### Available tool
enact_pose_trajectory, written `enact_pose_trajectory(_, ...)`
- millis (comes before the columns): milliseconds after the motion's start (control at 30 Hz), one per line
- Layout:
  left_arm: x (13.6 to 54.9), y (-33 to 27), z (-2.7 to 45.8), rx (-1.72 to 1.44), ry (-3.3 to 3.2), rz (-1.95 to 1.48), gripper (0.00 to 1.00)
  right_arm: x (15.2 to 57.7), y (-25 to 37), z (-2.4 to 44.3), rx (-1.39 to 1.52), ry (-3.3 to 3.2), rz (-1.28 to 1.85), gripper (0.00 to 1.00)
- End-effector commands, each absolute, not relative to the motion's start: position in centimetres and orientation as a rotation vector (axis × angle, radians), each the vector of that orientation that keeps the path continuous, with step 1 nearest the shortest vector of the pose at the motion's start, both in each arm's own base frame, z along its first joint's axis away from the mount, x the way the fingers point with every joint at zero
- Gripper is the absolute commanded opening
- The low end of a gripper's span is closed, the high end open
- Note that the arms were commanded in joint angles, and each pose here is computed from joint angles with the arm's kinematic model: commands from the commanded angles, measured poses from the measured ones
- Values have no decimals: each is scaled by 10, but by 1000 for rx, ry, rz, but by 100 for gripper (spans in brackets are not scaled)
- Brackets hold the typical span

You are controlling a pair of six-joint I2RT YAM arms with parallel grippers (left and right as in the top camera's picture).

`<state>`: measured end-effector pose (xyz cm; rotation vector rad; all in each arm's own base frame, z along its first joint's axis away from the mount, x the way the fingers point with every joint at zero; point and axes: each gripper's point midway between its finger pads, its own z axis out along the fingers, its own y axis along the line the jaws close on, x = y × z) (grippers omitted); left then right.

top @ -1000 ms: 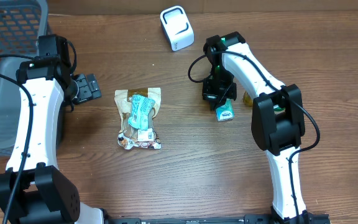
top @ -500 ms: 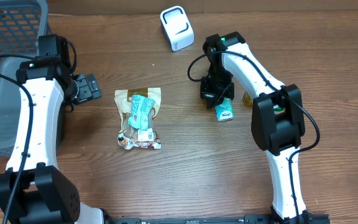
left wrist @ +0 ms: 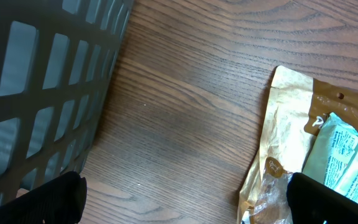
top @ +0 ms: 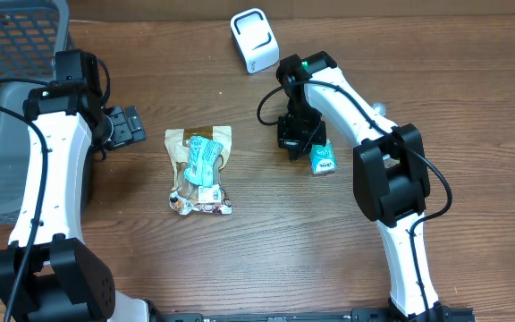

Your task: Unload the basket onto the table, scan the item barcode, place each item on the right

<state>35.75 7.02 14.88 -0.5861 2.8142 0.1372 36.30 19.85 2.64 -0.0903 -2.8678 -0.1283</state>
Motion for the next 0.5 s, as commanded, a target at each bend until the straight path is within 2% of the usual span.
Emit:
enact_pose_trajectory(0, 361, 73, 161, -570, 2781, 153, 100, 367, 187, 26, -95, -2895, -49, 4)
enact_pose_trajectory(467, 361, 73, 161, -570, 2781, 153, 100, 371, 170, 25, -81, -2928, 91, 4)
